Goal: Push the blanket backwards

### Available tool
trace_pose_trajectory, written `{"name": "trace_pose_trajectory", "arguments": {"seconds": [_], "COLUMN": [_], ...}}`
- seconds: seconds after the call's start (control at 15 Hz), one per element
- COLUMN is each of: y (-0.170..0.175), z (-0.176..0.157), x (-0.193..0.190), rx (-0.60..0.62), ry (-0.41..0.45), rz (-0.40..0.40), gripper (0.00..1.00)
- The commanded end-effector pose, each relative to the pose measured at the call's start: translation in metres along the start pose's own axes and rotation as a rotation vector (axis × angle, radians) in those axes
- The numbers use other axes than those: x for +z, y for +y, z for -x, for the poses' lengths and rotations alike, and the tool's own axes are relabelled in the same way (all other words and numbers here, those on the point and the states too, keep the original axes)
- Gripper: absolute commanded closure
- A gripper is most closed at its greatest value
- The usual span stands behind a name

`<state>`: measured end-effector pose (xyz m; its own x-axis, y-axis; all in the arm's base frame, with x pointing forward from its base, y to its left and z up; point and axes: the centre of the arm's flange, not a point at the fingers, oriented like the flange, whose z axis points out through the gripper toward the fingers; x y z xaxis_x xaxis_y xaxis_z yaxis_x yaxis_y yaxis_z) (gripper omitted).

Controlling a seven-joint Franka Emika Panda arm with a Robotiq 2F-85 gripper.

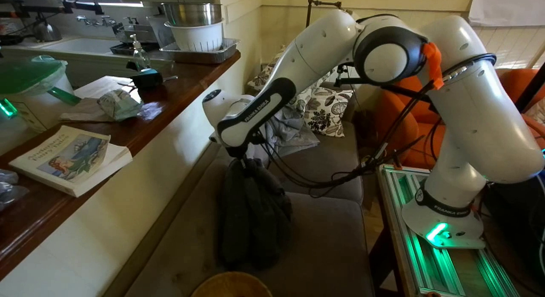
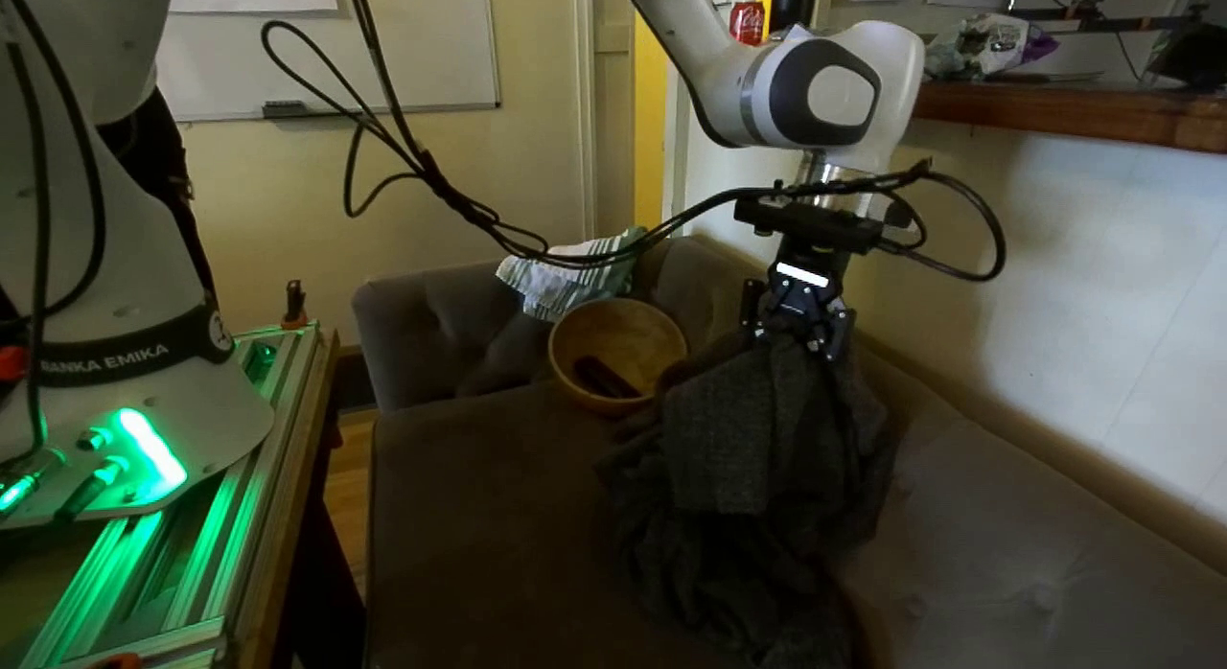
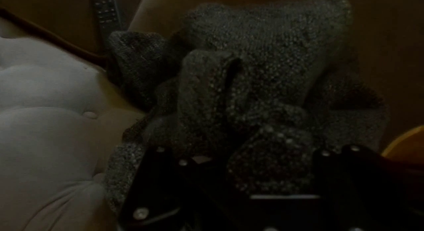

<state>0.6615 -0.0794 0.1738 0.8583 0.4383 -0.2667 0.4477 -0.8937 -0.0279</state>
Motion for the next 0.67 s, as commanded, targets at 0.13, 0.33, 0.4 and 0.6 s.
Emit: {"name": "trace_pose_trajectory", "arguments": {"seconds": [0.13,0.33,0.4,0.6], "y": [0.036,0.036,0.04,0.051], "z": [-0.035,-0.025,-0.025,-0.037], "x": [0.032,0.063,0.075,0.101], "rx": [0.193,0.268,0.298,0.366], "ry": [0.084,0.125,0.13,0.151], "rz": [-0.221,-0.289,-0.305,-0.319], "gripper": [1.0,1.0,1.0,1.0]}}
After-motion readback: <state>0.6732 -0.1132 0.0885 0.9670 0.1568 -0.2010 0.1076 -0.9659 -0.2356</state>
